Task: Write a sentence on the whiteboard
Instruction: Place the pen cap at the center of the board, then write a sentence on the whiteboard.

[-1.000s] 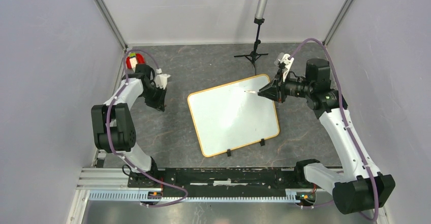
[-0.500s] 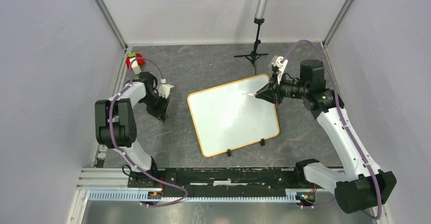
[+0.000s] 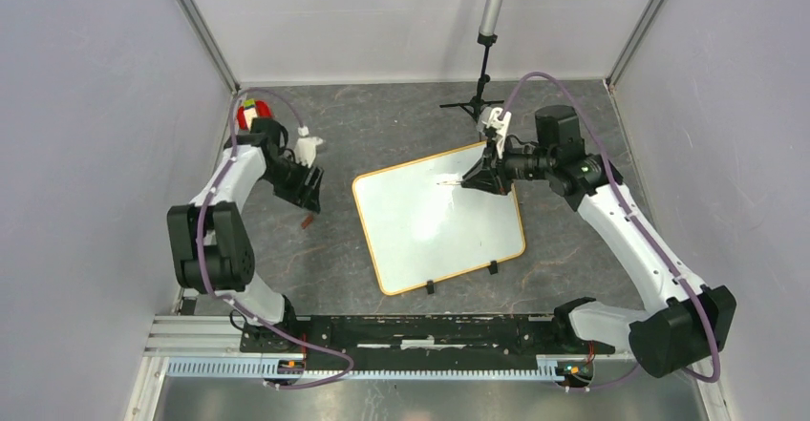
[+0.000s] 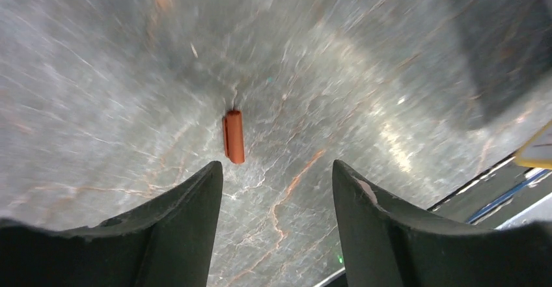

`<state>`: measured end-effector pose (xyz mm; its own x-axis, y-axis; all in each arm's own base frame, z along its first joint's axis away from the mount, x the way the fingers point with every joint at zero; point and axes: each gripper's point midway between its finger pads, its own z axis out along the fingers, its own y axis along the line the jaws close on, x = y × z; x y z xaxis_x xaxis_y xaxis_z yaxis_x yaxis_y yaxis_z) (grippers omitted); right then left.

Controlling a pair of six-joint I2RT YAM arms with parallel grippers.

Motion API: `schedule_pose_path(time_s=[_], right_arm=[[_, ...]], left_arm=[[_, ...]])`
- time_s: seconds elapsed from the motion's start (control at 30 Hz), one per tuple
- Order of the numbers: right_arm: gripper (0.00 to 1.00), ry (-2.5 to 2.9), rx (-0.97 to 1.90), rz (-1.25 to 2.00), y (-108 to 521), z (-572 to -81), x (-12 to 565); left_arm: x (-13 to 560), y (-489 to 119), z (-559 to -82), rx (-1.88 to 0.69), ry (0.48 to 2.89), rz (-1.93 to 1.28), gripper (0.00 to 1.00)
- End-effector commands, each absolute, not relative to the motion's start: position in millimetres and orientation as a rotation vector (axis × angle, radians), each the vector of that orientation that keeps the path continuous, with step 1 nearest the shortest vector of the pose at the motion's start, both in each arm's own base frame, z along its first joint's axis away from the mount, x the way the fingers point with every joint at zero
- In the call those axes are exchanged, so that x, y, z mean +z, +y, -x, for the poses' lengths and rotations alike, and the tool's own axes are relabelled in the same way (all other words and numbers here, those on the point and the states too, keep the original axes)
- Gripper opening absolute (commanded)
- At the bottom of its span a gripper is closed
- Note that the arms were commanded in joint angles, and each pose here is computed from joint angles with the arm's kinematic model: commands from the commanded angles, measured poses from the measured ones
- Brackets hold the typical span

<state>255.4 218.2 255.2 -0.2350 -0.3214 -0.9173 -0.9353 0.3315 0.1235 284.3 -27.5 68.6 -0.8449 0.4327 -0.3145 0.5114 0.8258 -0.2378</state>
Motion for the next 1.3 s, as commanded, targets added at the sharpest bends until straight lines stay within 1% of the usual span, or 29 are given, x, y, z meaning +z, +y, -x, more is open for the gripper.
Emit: schedule_pose_path(time_s=[0.0, 0.17, 0.3, 0.37, 0.5, 0.6, 0.67, 0.87, 0.93, 1.03, 1.17, 1.2, 1.27], right_arm=[[0.0, 1.628, 0.857, 1.194, 235.4, -267.5, 275.3], [0.0, 1.579, 0.802, 1.191, 251.2, -276.6, 278.6], [0.0, 1.51, 0.808, 1.199, 273.1, -273.5, 290.5], [0.0, 1.506, 0.796, 1.215, 284.7, -272.6, 289.8], [0.0, 1.502, 0.741, 1.268, 310.7, -264.8, 277.1], [0.0, 1.486, 0.669, 1.303, 324.3, -259.4, 272.1], [0.0, 1.477, 0.636, 1.316, 331.0, -255.7, 270.6], [0.0, 1.482, 0.607, 1.307, 343.6, -255.3, 272.4], [0.0, 1.481, 0.615, 1.301, 349.3, -256.5, 276.1], [0.0, 1.485, 0.616, 1.3, 357.1, -260.2, 279.3], [0.0, 1.488, 0.631, 1.309, 367.2, -261.2, 281.7], [0.0, 1.488, 0.632, 1.31, 368.6, -261.4, 282.1], [0.0, 1.49, 0.633, 1.316, 371.6, -260.7, 280.9]], left_arm=[[164.4, -63.7, -301.1, -0.629, 2.437, -0.739, 0.71], [228.1, -112.3, -294.4, -0.962, 2.166, -0.68, 0.72], [243.7, -136.3, -292.2, -1.188, 2.039, -0.63, 0.7], [239.1, -145.4, -288.8, -1.258, 2.036, -0.63, 0.68], [224.5, -162.9, -285.5, -1.324, 2.053, -0.639, 0.65], [221.1, -168.1, -290.8, -1.328, 2.042, -0.626, 0.6], [220.9, -170.4, -293.0, -1.336, 2.037, -0.622, 0.55], [220.1, -173.9, -294.9, -1.381, 2.019, -0.613, 0.32], [220.0, -173.9, -294.3, -1.386, 2.016, -0.616, 0.29], [218.1, -174.5, -292.7, -1.398, 2.017, -0.617, 0.28], [213.5, -174.5, -290.0, -1.404, 2.023, -0.617, 0.34], [212.2, -174.4, -289.6, -1.406, 2.025, -0.617, 0.34], [210.7, -174.3, -288.7, -1.406, 2.024, -0.621, 0.3]])
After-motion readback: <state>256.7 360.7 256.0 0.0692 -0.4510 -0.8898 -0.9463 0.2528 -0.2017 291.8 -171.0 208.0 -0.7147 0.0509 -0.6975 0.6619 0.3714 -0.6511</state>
